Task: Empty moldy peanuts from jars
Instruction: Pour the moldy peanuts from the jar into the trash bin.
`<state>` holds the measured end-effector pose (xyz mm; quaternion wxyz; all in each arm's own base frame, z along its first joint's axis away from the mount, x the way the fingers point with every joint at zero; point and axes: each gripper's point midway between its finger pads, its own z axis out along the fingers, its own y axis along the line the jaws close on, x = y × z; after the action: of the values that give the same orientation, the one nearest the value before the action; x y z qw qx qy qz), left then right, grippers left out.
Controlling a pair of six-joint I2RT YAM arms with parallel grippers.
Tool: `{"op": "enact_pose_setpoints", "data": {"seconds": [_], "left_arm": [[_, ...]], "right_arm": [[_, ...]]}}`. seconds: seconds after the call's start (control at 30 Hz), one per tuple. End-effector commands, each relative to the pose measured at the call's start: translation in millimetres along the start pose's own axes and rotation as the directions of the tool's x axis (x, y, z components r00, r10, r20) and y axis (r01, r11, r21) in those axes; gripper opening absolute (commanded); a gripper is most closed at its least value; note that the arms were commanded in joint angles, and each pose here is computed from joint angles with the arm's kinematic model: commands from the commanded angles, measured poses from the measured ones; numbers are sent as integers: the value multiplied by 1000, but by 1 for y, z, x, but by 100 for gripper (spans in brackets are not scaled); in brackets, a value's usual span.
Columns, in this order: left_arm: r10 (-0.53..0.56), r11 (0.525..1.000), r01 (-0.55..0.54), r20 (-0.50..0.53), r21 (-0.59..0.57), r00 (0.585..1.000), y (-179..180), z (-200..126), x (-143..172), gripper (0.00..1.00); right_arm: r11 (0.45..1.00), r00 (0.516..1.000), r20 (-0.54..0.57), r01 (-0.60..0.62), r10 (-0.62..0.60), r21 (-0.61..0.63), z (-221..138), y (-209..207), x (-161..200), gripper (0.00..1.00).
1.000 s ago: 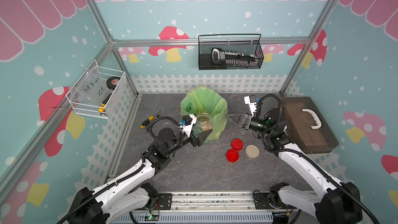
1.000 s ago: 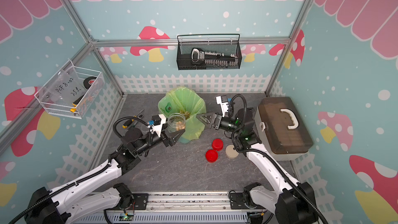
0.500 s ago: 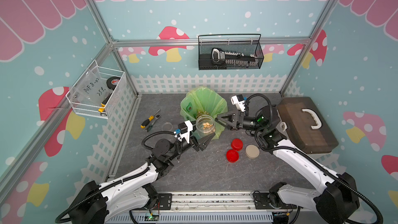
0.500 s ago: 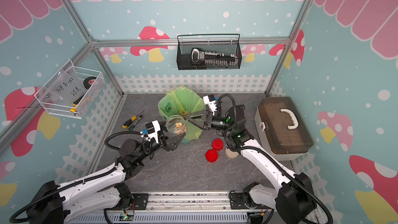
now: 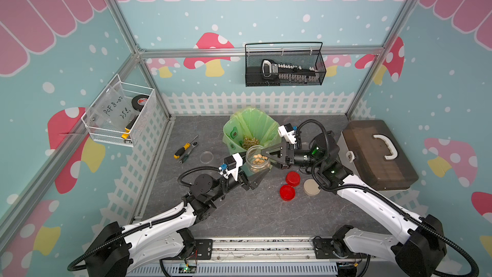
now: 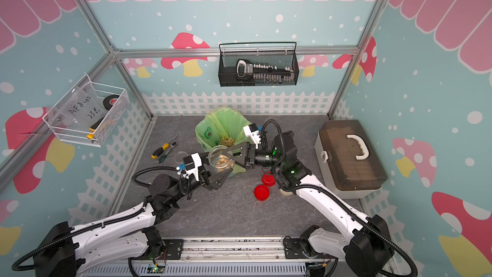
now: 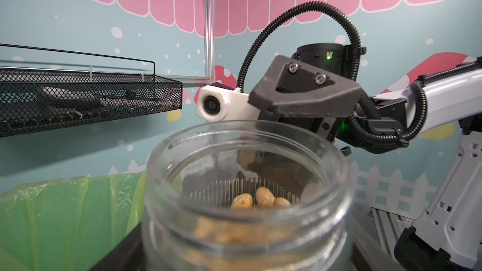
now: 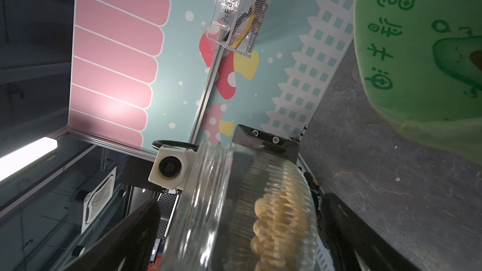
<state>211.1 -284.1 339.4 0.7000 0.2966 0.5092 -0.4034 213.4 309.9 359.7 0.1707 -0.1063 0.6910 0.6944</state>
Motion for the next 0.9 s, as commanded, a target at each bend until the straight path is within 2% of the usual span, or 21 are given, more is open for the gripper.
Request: {"op": "enact_pose_setpoints", "data": {"seconds": [0.0, 0.4, 0.47, 0.57, 0.63, 0.73, 0.87], "left_arm": [[36, 999, -35, 93, -6, 995, -1, 4, -34, 27], [40, 999, -40, 76, -2, 996, -1, 6, -30, 30], [42, 999, -42, 71, -1, 997, -1, 6, -28, 30], [44, 999, -44, 68, 1, 997, -1, 6, -27, 30], [47, 999, -47, 62, -3, 997, -1, 6, -27, 30], [52, 999, -52, 55, -7, 997, 0, 6, -25, 30], [55, 998, -54, 52, -10, 997, 1, 5, -24, 30]], "right_arm": [[999, 999, 14, 31, -31, -24, -2, 17, 0, 87], [999, 1000, -6, 24, -24, -41, 8, 18, 4, 67], [999, 1000, -5, 24, -24, -38, 9, 17, 3, 70], [999, 1000, -7, 16, -16, -35, 10, 15, 3, 88], [999, 1000, -14, 9, -10, -35, 11, 14, 4, 94], [999, 1000, -27, 10, -11, -36, 14, 15, 7, 95], [999, 1000, -28, 12, -13, -34, 14, 16, 8, 81]]}}
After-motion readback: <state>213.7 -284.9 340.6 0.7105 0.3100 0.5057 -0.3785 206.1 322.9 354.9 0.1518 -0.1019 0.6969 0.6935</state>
